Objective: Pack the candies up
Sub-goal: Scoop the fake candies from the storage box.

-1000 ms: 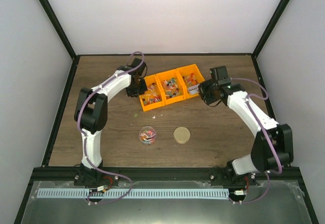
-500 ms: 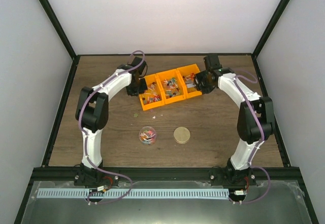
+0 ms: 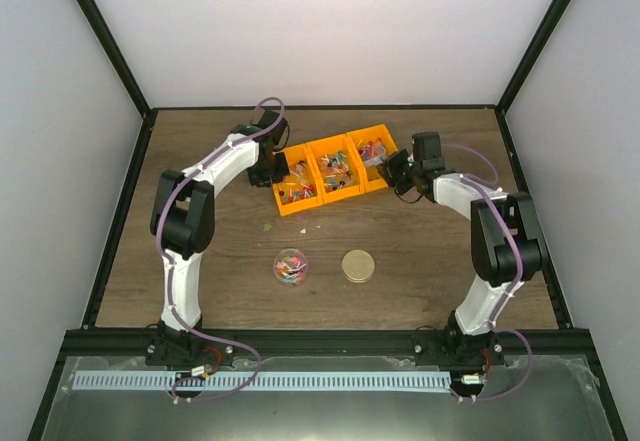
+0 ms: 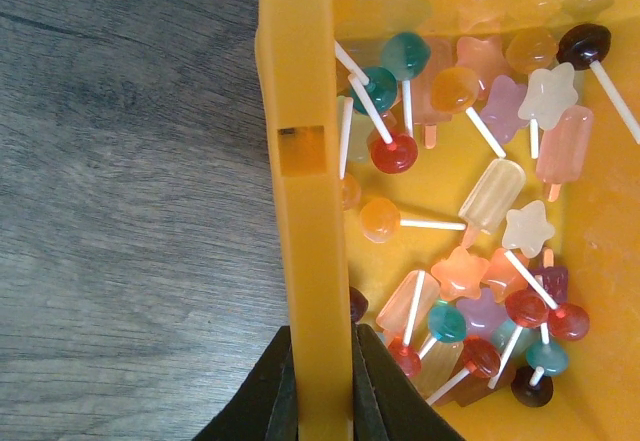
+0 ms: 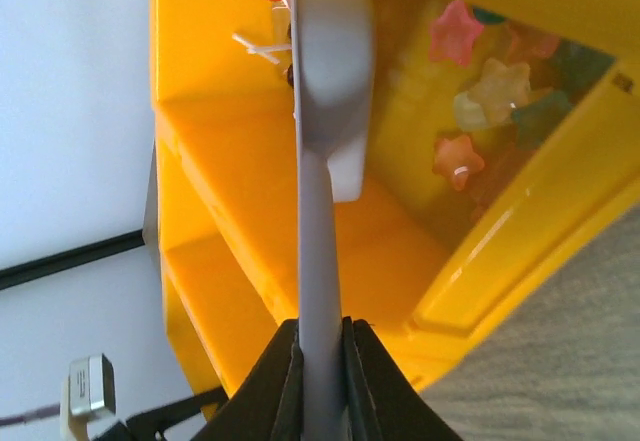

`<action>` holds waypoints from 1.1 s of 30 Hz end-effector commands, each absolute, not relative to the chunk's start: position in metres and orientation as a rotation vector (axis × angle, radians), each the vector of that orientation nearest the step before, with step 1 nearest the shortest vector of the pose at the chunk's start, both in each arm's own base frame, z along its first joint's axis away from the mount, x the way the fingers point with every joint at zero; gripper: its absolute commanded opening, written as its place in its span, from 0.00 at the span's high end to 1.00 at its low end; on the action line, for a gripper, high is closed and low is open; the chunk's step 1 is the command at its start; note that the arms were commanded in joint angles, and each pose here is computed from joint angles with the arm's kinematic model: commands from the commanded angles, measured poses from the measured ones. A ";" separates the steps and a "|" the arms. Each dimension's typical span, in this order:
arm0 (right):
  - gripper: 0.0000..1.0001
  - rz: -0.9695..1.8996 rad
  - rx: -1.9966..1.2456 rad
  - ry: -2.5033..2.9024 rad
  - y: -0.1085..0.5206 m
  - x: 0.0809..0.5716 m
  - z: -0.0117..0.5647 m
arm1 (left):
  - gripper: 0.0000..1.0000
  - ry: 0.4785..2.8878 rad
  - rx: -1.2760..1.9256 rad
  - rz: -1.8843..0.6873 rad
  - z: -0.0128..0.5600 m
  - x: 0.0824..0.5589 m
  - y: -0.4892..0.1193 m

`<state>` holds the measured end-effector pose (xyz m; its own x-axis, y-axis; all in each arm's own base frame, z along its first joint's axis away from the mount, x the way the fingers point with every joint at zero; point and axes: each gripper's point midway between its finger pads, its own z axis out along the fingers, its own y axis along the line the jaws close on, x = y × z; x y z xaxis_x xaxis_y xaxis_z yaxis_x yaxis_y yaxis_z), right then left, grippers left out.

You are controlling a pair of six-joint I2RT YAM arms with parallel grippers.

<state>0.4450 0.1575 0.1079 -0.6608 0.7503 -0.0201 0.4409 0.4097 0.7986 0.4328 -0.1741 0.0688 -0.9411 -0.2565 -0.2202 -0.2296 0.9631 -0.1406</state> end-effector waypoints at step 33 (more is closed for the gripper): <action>0.99 1.242 0.744 2.160 0.143 0.362 0.170 | 0.96 2.877 -0.323 -0.192 0.068 0.437 -0.184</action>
